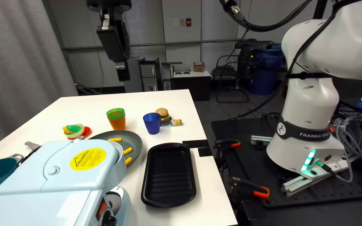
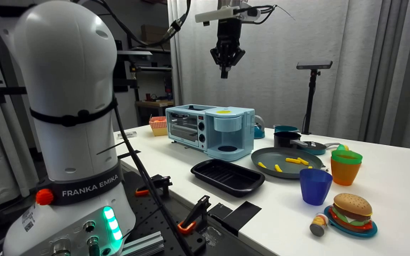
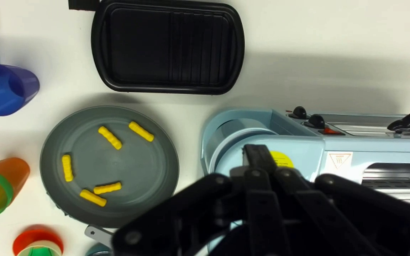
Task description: Press the top of the coffee maker to open the bowl and push it back to close it
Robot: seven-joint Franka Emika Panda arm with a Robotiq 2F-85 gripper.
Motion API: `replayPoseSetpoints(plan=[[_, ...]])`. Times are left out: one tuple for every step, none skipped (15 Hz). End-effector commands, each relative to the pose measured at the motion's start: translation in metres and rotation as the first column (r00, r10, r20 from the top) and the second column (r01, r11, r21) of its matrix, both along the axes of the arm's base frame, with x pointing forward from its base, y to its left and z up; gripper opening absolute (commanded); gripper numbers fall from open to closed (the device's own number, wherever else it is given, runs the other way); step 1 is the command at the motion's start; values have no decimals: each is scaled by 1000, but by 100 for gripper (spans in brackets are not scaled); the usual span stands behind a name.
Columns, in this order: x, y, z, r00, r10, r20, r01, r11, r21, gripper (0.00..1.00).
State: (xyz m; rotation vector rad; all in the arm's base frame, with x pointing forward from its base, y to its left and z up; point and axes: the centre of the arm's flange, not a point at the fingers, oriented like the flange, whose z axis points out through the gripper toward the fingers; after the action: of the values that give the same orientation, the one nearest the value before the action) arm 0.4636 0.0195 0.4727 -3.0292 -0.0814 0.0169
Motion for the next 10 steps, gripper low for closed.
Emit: replayPoseSetpoints(plan=[[-17,2,0,999,-40,26,41,998,-37,0],[-18,2,-1,999,-42,26,43,998,-43,0],[-19,1,-3,999,-49,24,50,998,-50,0],[-20,1,-6,998,-53,18,54,997,-52,0],[-21,1,-8,998,-56,14,57,997,-55,0],[-22,1,-10,998,-62,12,62,996,-56,0],[-22,1,-11,998,-68,3,68,997,-46,0],[-23,0,-13,997,-74,-11,74,997,-39,0],[-23,0,-14,997,-81,-19,80,996,-31,26],[-12,-2,-15,998,-55,-26,55,998,-27,2]])
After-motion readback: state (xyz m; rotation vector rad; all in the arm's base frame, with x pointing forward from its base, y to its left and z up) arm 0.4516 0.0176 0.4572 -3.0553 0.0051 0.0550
